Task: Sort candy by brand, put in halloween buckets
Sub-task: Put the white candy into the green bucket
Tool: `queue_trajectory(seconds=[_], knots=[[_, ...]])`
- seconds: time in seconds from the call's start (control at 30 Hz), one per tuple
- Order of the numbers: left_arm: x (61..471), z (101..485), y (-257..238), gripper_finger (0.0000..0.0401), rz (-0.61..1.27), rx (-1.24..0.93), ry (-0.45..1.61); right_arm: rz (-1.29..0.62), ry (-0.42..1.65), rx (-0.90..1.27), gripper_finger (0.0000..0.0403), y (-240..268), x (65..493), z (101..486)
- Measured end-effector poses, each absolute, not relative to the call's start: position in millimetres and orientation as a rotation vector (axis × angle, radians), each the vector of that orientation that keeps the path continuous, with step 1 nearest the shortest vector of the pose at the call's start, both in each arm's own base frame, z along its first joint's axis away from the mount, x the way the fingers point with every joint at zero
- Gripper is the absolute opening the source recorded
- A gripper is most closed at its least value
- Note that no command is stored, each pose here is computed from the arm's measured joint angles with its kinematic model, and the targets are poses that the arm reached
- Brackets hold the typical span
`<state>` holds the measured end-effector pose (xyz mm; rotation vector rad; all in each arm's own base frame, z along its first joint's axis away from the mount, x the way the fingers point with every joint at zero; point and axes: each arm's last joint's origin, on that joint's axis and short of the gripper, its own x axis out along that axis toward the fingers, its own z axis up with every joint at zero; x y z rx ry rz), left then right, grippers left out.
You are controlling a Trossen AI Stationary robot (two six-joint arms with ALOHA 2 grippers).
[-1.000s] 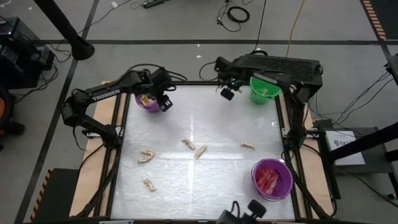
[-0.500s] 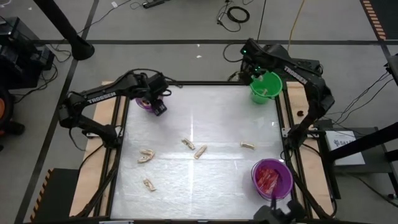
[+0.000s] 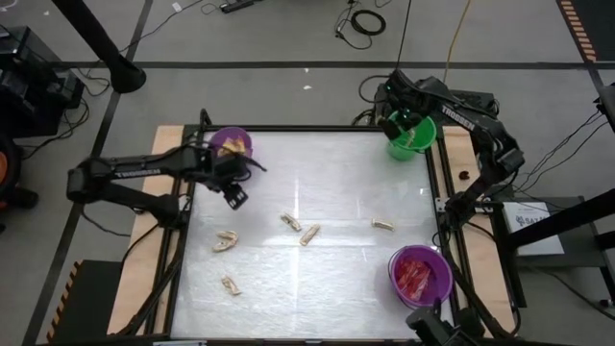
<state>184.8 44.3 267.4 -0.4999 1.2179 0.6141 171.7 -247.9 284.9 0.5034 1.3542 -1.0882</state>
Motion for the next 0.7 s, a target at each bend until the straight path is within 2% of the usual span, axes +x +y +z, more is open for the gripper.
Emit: queue_trajectory(seconds=[0.2,0.47,0.7], knots=[[183.5,264.0,22.0,0.02,0.563,-0.494,1.202,-1.083,1.365,0.496,0.0059,-247.4,171.2,284.9],[188.4,259.6,-2.2,0.02,0.478,-0.46,1.175,-1.068,1.378,0.508,0.0123,-245.7,170.3,285.1],[192.4,261.1,-12.6,0.02,0.431,-0.435,1.133,-0.967,1.25,0.536,0.0162,-232.3,174.4,301.8]])
